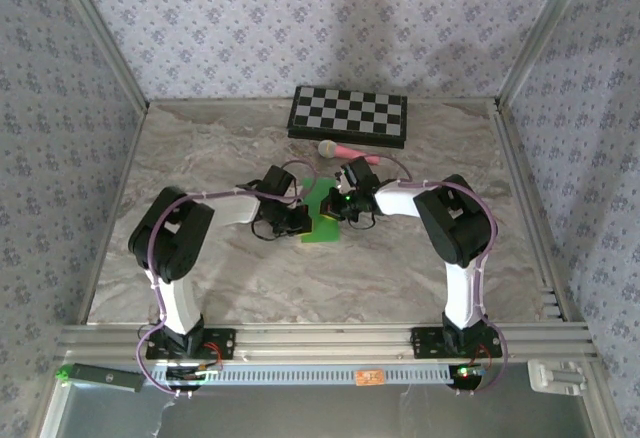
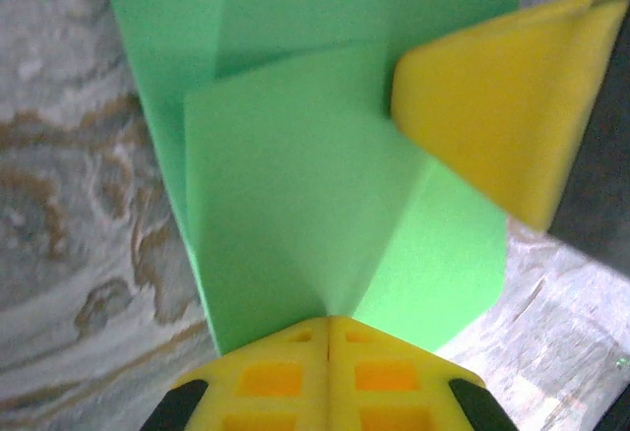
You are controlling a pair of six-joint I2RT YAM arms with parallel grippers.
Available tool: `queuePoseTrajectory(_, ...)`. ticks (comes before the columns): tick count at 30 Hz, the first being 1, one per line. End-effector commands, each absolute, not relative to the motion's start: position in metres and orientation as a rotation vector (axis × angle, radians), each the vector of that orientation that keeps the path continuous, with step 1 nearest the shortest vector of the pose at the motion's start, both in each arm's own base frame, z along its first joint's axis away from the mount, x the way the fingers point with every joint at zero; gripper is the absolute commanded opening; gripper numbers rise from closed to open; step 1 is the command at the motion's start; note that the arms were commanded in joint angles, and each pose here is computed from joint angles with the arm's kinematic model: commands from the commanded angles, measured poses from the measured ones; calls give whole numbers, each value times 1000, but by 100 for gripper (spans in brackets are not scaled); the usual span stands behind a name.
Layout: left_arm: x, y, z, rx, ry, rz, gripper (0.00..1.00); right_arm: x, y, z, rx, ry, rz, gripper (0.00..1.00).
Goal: Fold a paper plane with a square sheet of paper (pick it up from the middle)
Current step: Fold the triangle a second time at the center of the table.
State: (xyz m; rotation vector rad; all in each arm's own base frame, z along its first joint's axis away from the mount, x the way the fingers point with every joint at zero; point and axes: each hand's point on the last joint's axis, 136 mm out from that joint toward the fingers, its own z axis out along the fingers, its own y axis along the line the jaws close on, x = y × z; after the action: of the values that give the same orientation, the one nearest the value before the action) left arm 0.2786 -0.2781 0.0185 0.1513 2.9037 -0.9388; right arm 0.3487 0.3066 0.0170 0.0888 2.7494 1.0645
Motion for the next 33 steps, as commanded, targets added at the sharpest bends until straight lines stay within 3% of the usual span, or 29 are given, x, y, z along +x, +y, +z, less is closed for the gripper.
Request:
queuePoseTrajectory(1, 214, -242, -6, 204, 3155, -758, 2, 309, 248, -69, 270, 3027, 657, 0)
queuePoseTrajectory(6, 206, -229, 3, 222, 3151, -683, 2, 312, 253, -64, 246, 3013, 696, 0)
queuePoseTrajectory(10, 232, -244, 38, 181, 3016, -775, 7, 326, 274, -37, 177, 2934, 840, 0)
queuePoseTrajectory(16, 290, -262, 100, 42, 2743, -944, 22, 361, 307, 55, 76, 2718, 1058, 12)
queuePoseTrajectory(20, 315, -266, 109, -51, 2668, -994, 28, 368, 298, 83, 151, 2653, 1046, 21)
queuePoseTrajectory(29, 340, -296, 93, -70, 2680, -1080, 22, 351, 263, 72, 458, 2624, 954, 38)
queuePoseTrajectory(33, 346, -291, 71, -104, 2725, -992, 16, 344, 266, 63, 501, 2633, 963, 39)
